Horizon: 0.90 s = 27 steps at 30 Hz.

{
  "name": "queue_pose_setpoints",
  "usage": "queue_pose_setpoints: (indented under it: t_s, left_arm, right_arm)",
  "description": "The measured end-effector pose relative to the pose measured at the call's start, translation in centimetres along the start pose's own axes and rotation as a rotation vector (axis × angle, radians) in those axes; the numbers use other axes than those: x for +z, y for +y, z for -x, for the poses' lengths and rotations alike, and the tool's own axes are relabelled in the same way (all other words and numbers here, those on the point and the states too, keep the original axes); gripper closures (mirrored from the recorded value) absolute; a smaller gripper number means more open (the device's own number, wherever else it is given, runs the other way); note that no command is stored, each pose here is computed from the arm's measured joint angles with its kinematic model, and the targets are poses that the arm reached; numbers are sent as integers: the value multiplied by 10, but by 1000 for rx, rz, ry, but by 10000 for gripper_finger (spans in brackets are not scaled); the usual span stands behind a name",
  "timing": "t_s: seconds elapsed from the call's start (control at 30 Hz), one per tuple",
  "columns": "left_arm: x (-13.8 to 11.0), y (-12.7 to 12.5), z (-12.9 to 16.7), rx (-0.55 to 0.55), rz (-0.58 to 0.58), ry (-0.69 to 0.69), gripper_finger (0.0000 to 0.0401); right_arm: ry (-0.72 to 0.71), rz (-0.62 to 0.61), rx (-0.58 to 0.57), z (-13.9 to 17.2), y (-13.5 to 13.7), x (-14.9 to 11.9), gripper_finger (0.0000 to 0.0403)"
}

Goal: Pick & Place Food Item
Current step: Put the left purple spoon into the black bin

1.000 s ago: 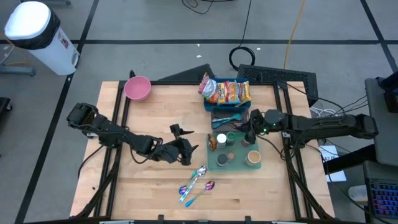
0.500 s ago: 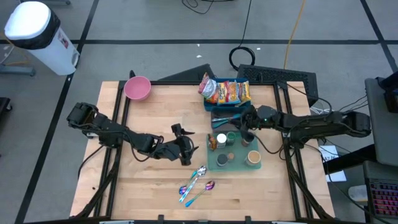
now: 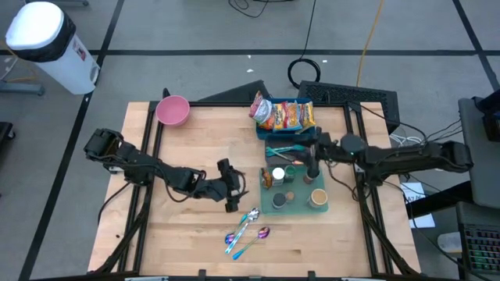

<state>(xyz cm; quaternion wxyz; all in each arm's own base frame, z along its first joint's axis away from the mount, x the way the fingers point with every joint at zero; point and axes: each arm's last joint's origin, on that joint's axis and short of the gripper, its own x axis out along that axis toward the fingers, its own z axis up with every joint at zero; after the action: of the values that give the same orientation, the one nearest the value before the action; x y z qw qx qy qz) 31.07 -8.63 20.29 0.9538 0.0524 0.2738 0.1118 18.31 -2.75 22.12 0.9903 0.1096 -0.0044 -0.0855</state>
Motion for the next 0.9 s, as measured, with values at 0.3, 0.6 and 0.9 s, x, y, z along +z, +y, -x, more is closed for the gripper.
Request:
queue_pose_setpoints:
  t_s: [0.3, 0.6, 0.9]
  left_arm:
    - [-30, -28, -21, -280, 152, 181, 93]
    - [-69, -65, -19, -375, 184, 405, 93]
    - [-81, -85, -14, -320, 103, 358, 93]
  right_arm:
    - [-141, 119, 148, 9, 50, 5, 182]
    - [-185, 192, 131, 22, 77, 4, 195]
    - [-183, 200, 108, 21, 78, 2, 195]
